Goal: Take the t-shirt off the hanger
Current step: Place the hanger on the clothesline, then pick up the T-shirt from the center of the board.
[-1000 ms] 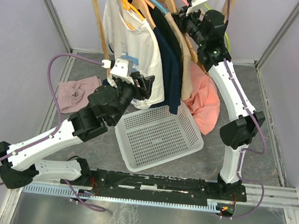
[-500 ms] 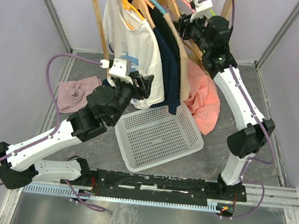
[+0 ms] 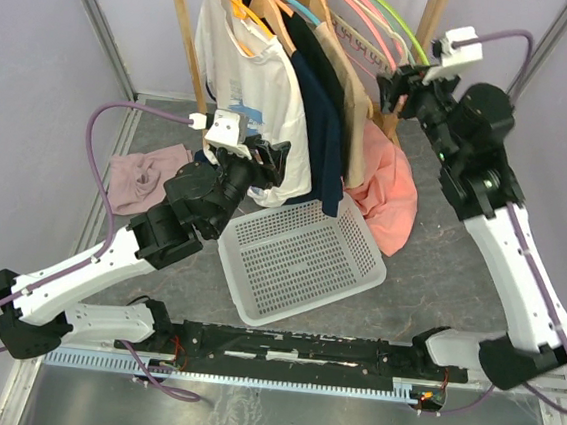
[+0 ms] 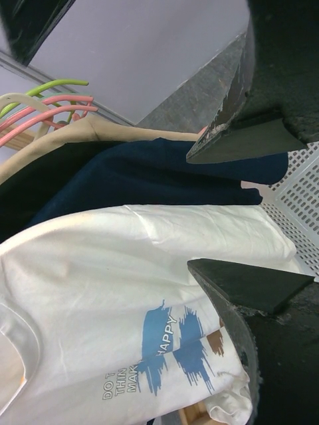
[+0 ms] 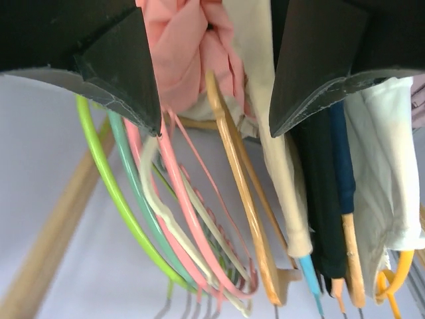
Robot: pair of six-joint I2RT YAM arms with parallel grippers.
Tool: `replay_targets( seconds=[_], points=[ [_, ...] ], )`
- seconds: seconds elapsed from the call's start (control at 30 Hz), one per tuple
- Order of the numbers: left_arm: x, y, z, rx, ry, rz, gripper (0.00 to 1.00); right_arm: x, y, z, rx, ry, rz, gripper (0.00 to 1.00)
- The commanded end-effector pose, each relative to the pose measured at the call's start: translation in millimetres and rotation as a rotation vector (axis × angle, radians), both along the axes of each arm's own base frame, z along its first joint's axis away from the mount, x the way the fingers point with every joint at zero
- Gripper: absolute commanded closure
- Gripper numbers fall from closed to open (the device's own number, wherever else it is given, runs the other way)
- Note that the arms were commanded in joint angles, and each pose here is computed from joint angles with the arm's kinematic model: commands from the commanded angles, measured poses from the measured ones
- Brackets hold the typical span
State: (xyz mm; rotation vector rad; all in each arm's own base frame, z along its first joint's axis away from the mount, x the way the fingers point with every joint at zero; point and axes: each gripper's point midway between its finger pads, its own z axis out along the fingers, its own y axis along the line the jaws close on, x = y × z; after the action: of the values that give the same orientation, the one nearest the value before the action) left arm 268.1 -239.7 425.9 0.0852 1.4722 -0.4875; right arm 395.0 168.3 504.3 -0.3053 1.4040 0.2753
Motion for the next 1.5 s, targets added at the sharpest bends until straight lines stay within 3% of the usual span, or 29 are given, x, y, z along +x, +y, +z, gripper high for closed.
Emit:
replay_targets(
  seconds=[0.0, 0.17, 0.43, 0.9, 1.47],
  points=[
    [-1.1, 11.4, 21.8, -0.031, -0.046, 0.030, 0.34, -34.1, -44.5, -33.3, 0.061, 0.133, -0.169, 0.26],
    [-3.2, 15.2, 21.5, -0.036, -0.049, 0.032, 0.33, -61.8, -79.4, -82.2, 0.088, 0.229, -0.308, 0.24],
    [-7.3, 26.1, 23.1, -0.049, -0.051, 0.047, 0.33, -51.0, -94.0, -173.3, 0.080, 0.389, -0.459, 0.19],
    [-11.5, 35.5, 20.3, -0.071, -0.046, 0.059, 0.32, 29.0, -68.1, -295.3, 0.118, 0.694, -0.386, 0.04],
    [-8.9, 36.4, 14.9, -0.056, -0.039, 0.078, 0.32, 95.6, -37.6, -370.0, 0.152, 0.794, -0.371, 0.00]
  ],
)
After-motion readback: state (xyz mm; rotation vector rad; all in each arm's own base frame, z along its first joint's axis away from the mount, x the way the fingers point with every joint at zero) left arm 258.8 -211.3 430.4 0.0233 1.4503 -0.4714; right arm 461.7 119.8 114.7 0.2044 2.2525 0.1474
